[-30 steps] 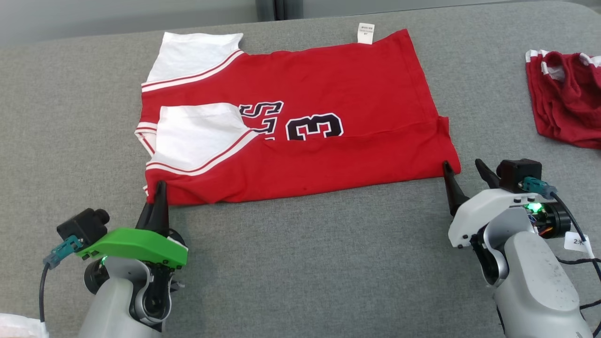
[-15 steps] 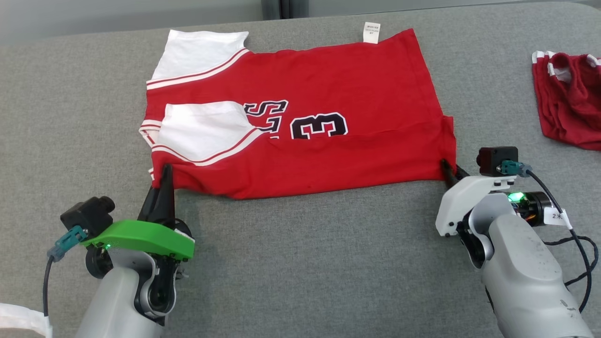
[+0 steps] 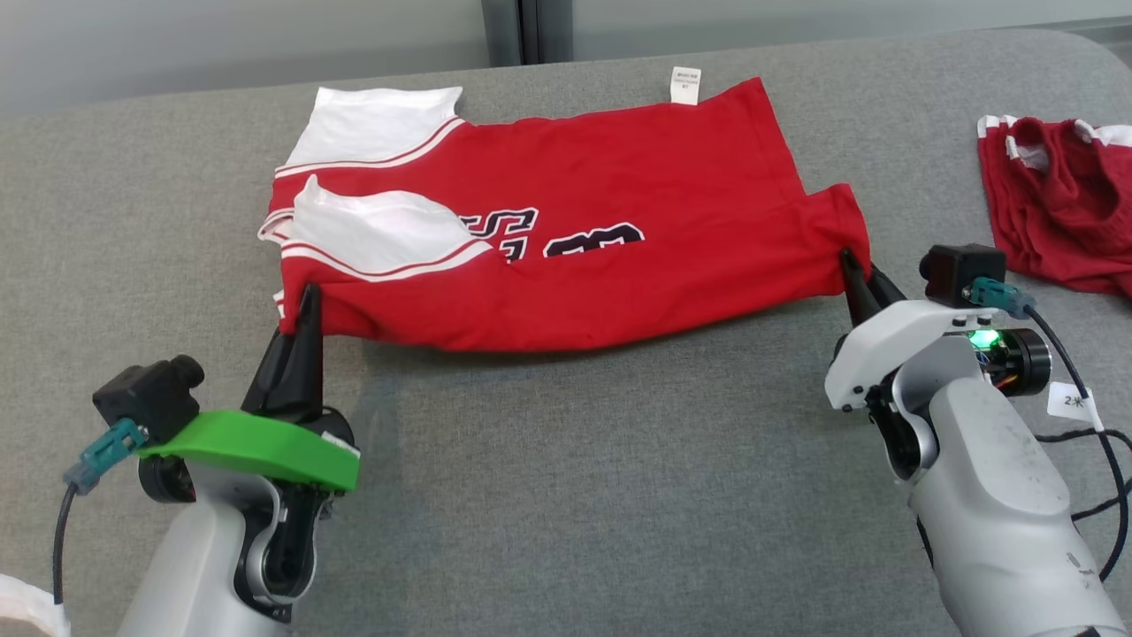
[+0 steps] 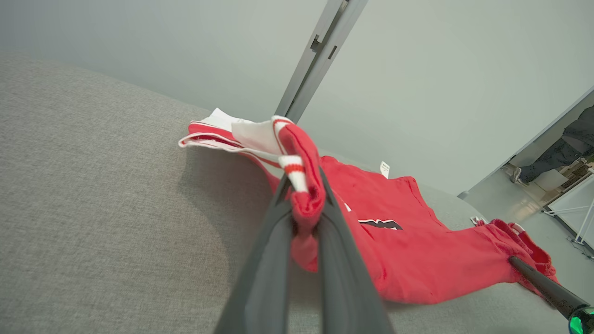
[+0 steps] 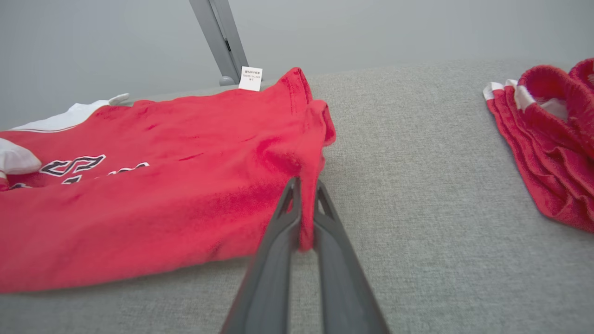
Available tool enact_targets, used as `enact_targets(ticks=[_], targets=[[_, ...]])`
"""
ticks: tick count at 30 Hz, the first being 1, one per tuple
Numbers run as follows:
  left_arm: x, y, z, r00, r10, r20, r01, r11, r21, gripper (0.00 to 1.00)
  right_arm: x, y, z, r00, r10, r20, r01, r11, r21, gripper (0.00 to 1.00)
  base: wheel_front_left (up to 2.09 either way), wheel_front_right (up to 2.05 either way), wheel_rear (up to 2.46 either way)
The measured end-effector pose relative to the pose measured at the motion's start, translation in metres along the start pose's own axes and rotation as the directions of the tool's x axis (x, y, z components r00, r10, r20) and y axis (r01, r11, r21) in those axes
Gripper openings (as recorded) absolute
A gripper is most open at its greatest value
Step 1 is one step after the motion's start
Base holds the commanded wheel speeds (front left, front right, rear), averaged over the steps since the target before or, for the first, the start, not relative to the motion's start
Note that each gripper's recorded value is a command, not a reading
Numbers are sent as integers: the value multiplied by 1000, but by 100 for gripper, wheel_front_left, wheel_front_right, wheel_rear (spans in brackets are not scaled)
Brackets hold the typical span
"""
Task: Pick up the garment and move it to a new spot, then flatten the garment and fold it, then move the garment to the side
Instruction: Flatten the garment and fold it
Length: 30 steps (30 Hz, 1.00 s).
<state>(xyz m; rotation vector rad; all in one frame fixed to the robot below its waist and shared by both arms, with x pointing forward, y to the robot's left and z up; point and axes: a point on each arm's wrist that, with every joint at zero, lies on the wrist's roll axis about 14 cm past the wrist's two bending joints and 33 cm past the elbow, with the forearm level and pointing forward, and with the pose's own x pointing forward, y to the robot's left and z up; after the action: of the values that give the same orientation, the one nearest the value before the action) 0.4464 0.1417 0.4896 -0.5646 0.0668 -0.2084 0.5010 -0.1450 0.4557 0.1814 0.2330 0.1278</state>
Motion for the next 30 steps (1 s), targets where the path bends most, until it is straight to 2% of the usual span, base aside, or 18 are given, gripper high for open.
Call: enact_targets(ticks=[4,8,15,20,21,22,23,24,25,26,30], targets=[[-22,-7,0,999,-19,-40,20,999,31,0,-23,-6,9,998,-20,51,18,999,40,0,0,0,0],[-47,-2,-7,995,13,-94,-8,999,48,0,-53,-13,2,998,-37,47,33,996,84,0,0,0,0],[-84,18,-40,968,117,-223,-116,993,15,0,-105,-25,-35,996,-71,-61,78,988,131,0,0,0,0],[-95,26,-63,946,158,-283,-170,985,-16,0,-121,-26,-55,989,-76,-127,96,983,155,0,0,0,0],[-96,28,-67,941,168,-294,-181,983,-16,0,-122,-27,-58,988,-79,-136,100,983,156,5,0,0,0],[-97,30,-71,936,177,-303,-191,982,-15,0,-123,-27,-60,987,-80,-140,102,982,156,41,0,0,0],[-98,32,-74,933,185,-308,-200,980,-16,0,-123,-27,-61,986,-81,-143,103,982,157,92,0,0,0],[-99,33,-77,930,195,-313,-211,977,-18,33,-123,-28,-62,986,-82,-146,105,982,157,100,0,0,0],[-101,34,-79,926,200,-320,-217,976,-19,94,-124,-28,-64,985,-83,-151,107,982,157,100,0,0,0],[-103,35,-82,922,209,-327,-227,974,-19,100,-125,-29,-65,984,-86,-153,110,982,157,100,0,0,0],[-114,43,-87,906,242,-347,-260,966,-6,100,-127,-34,-66,983,-105,-150,127,981,148,100,0,0,0]])
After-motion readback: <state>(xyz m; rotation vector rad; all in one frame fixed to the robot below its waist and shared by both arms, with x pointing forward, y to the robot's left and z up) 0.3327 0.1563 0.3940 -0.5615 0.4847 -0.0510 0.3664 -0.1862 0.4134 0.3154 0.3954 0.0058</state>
